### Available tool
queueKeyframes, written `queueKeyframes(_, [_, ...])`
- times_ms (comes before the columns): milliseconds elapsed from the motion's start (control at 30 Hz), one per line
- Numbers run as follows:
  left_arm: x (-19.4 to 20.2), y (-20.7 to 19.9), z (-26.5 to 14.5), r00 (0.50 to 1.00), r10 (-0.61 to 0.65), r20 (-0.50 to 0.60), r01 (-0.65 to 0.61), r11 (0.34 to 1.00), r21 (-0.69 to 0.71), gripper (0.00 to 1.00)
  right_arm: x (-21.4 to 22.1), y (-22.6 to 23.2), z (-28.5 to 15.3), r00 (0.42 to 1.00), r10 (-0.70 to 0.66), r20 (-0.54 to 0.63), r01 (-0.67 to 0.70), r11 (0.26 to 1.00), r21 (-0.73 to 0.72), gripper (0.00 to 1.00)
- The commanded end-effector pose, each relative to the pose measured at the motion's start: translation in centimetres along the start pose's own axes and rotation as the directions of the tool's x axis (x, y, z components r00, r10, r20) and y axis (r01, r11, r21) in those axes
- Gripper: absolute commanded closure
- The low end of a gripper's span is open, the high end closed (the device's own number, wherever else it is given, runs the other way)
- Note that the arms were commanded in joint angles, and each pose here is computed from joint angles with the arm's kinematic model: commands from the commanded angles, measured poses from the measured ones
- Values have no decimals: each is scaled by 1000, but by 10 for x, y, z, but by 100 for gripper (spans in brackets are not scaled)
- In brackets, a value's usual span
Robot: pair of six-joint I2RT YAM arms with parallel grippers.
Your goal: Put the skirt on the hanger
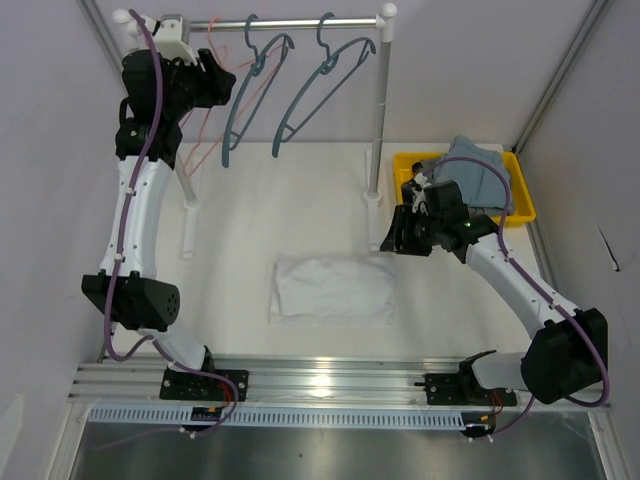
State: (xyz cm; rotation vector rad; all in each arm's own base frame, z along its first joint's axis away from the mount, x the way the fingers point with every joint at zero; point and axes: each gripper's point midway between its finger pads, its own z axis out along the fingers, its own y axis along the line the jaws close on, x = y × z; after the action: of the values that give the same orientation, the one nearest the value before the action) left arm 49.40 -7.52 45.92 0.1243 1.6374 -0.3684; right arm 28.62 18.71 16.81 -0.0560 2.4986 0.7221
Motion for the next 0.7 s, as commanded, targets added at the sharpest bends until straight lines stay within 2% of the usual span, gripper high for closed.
queueKeyframes(0, [-39,-6,-2,991,51,124,-56,998,36,41,-16,7,-1,999,-32,43,33,999,-30,47])
queueKeyframes(533, [-24,-1,21,993,28,112,-34,998,56,46,-16,3,4,999,-33,38,34,999,-27,52])
queueKeyframes(667, [-32,-3,17,989,34,143,-42,998,53,49,-15,1,6,999,-32,33,32,999,-22,54])
